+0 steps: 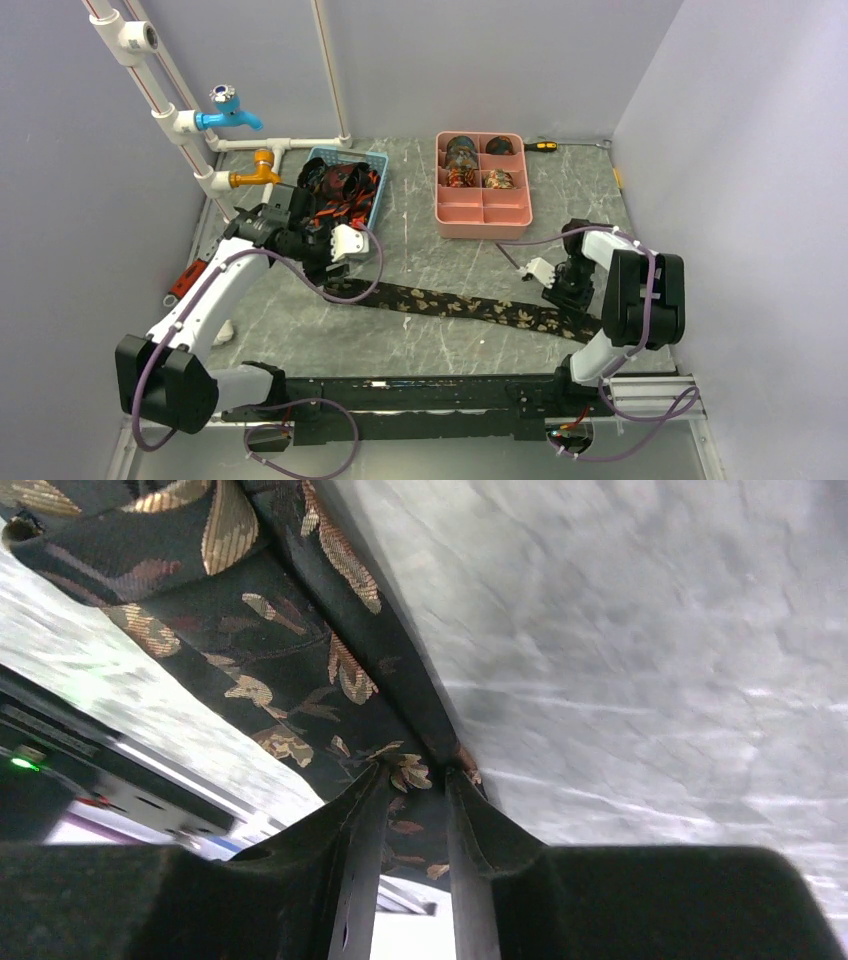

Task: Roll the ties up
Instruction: Flatten out the tie at the center of the board.

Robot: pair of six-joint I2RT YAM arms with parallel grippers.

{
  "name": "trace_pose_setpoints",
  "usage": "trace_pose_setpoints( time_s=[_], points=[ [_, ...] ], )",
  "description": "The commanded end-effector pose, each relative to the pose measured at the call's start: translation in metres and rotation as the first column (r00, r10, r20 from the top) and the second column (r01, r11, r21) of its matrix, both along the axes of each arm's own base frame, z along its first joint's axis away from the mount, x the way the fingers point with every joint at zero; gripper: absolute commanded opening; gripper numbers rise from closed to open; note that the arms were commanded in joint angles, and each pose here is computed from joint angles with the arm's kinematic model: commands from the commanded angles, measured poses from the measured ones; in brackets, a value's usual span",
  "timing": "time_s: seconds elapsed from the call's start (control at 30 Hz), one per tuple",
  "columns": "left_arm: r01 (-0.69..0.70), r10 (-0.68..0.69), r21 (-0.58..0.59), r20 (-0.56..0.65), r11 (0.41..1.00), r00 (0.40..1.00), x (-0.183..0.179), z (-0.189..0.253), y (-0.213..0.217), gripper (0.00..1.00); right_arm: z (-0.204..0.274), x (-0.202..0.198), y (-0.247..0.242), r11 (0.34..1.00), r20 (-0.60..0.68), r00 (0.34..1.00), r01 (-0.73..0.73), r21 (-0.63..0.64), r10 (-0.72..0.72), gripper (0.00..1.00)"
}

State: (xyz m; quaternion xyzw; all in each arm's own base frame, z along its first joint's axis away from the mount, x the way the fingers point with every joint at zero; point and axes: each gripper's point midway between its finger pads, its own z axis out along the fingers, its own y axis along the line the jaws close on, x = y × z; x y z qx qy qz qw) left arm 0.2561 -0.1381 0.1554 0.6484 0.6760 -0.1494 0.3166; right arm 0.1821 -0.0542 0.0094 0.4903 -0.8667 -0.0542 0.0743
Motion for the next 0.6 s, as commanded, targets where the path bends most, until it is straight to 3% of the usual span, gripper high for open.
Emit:
trace_pose_setpoints(
  time_s=[0.0, 0.1, 0.33, 0.4, 0.47, 0.57],
  points=[
    [0.016, -0.011, -0.11, 0.046, 0.994, 0.999, -0.003, 0.021, -0.014, 0.77, -0.013, 0.042, -0.036, 0.988, 0.084, 0.986, -0.136, -0.071, 0.142, 0.32],
    [0.088, -0.086, -0.089, 0.026, 0.992, 0.996, -0.019, 0.006, -0.019, 0.84, -0.001, 0.06, -0.037, 0.989, 0.114, 0.983, -0.137, -0.062, 0.144, 0.41],
    [0.195, -0.209, 0.105, 0.141, 0.975, 0.968, -0.019, -0.049, -0.045, 0.87, 0.034, 0.065, -0.017, 0.996, 0.182, 0.98, -0.084, 0.038, 0.075, 0.67],
    [0.215, -0.229, 0.107, 0.148, 0.971, 0.962, -0.016, -0.054, -0.06, 0.9, 0.039, 0.06, -0.012, 0.996, 0.193, 0.98, -0.062, 0.057, 0.05, 0.71],
    [0.251, -0.264, 0.102, 0.137, 0.963, 0.955, -0.018, -0.06, -0.08, 0.99, 0.042, 0.052, -0.009, 0.997, 0.19, 0.982, -0.035, 0.068, 0.021, 0.72],
    [0.299, -0.315, 0.127, 0.131, 0.946, 0.94, -0.018, -0.076, -0.102, 0.99, 0.045, 0.044, -0.004, 0.996, 0.189, 0.982, 0.002, 0.086, -0.018, 0.71]
  ],
)
